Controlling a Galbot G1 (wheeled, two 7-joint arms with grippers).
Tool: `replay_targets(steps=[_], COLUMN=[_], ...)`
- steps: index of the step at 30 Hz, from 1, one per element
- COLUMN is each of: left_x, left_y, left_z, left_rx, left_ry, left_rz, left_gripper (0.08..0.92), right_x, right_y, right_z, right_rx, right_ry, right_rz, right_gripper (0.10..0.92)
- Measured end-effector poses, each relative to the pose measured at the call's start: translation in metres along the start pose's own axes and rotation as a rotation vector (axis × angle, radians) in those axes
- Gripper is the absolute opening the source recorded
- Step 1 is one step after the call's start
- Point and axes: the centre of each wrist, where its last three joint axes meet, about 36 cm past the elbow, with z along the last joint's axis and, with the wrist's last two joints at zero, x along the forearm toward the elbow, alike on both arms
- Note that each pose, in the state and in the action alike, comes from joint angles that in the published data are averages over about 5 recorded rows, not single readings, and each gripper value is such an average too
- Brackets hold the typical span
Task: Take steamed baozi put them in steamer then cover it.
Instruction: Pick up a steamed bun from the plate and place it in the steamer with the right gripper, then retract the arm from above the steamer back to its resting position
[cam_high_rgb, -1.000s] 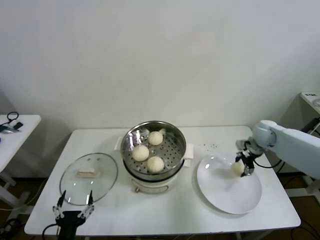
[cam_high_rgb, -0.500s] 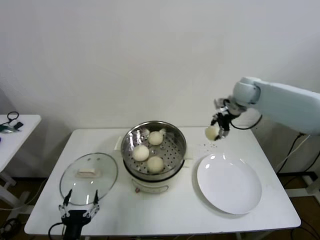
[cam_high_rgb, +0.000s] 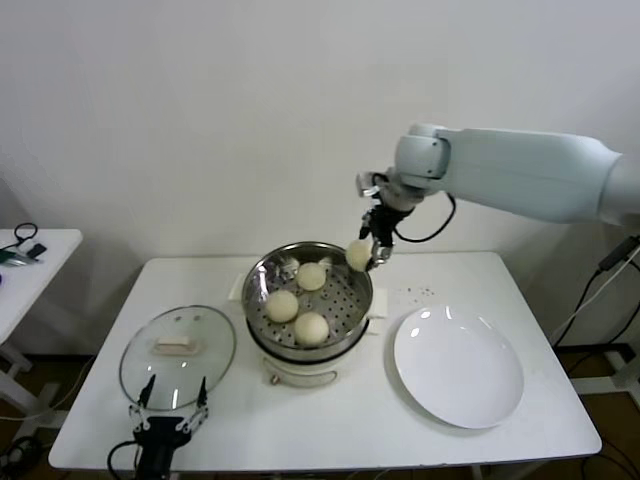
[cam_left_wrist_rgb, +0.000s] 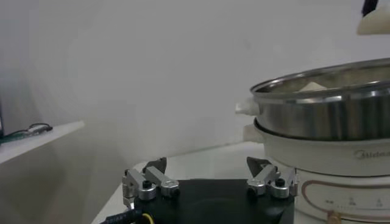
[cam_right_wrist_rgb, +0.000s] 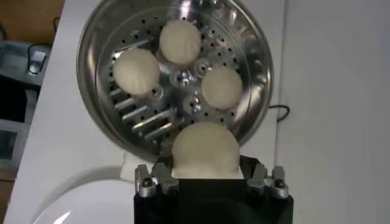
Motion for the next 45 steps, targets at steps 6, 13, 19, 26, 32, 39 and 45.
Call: replay_targets(steps=[6,13,19,26,32,39,45], left_x=[-0.001,-0.005,-0.007,-0.010,-0.013,-0.014,-0.014], left_y=[0.003,0.007,0.007,0.005,0.004,0.005,0.006], left_z=[0.003,0.006,0.011,0.012,0.013,0.014,0.013], left_rx=[-0.002,-0.003,0.003,0.007,0.006,0.004,0.000], left_ry=[0.000,-0.001,0.006,0.008,0.012,0.013,0.013], left_rz=[-0.002,-0.009,-0.013,-0.012,-0.012,-0.013,-0.012], left_gripper=[0.823,0.823,0.823,0.823,0.823,0.823,0.823], right_x=[-0.030,-0.066,-0.090,-0.108,-0.112,-0.105,-0.084], right_y=[0.000,0.001,0.003,0.004,0.004,0.002,0.000], right_z=[-0.029,-0.039,-0.039,-0.040,-0.038,-0.039,-0.038], right_rx=[0.019,0.024,0.027,0.039,0.047,0.054,0.059], right_ry=[0.015,0.044,0.061,0.075,0.085,0.068,0.038], right_rz=[-0.032,-0.068,-0.087,-0.102,-0.107,-0.100,-0.079], right_gripper=[0.704,0.704,0.704,0.706,0.803,0.822,0.823])
